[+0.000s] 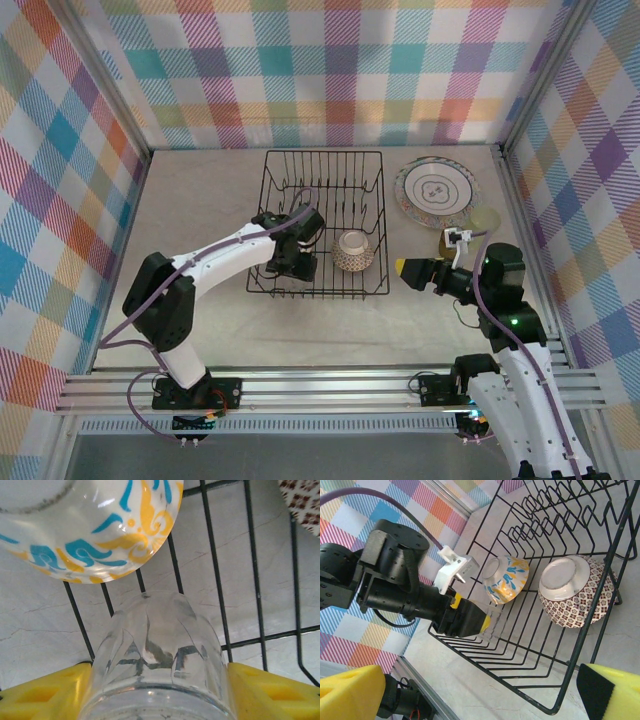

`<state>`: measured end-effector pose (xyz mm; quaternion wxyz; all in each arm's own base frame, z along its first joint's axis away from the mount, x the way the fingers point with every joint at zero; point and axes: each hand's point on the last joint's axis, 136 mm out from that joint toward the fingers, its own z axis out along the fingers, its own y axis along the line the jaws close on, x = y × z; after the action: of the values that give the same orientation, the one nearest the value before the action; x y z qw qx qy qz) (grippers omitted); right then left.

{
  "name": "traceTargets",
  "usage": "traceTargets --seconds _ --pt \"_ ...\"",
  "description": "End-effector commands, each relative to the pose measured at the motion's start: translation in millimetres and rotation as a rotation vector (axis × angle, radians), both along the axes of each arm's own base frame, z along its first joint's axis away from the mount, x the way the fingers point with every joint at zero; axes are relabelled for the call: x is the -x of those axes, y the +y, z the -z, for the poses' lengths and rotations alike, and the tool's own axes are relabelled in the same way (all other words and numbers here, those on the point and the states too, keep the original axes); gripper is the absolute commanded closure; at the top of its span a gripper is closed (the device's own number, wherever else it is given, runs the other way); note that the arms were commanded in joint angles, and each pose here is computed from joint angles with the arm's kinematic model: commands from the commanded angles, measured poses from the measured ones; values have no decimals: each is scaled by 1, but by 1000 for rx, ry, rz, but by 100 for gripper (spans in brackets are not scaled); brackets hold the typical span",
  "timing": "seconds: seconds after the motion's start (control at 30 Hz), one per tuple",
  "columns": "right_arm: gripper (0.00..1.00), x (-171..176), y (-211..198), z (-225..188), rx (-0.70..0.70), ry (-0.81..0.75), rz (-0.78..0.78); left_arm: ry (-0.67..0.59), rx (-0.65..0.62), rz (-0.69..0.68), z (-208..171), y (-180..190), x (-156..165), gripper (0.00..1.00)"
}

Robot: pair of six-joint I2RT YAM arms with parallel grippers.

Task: Unload the mixed dishes from the dish rack

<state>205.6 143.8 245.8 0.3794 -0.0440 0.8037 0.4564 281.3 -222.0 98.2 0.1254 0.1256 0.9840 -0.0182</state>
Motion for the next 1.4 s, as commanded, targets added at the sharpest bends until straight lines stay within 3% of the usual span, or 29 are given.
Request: traceTargets --seconds 0.0,0.3,0.77,0.97,1.13,1.37 --pt "1 -1 0 -4 1 -28 -4 -78 120 5 -44 -17 -5 36" --pt "1 -3 -2 -7 -1 -31 17 -109 315 53 -100 -39 1 36" --pt "1 -2 14 -24 -36 -66 -70 22 779 54 -161 -60 7 36" --pt "1 1 51 -26 46 -121 -178 104 994 25 -169 -60 7 36" --pt "1 0 79 -33 30 -149 -274 161 1178 -18 -171 -56 2 36" --pt "1 -6 120 -42 -6 -172 -381 185 1294 -39 -175 -51 3 35"
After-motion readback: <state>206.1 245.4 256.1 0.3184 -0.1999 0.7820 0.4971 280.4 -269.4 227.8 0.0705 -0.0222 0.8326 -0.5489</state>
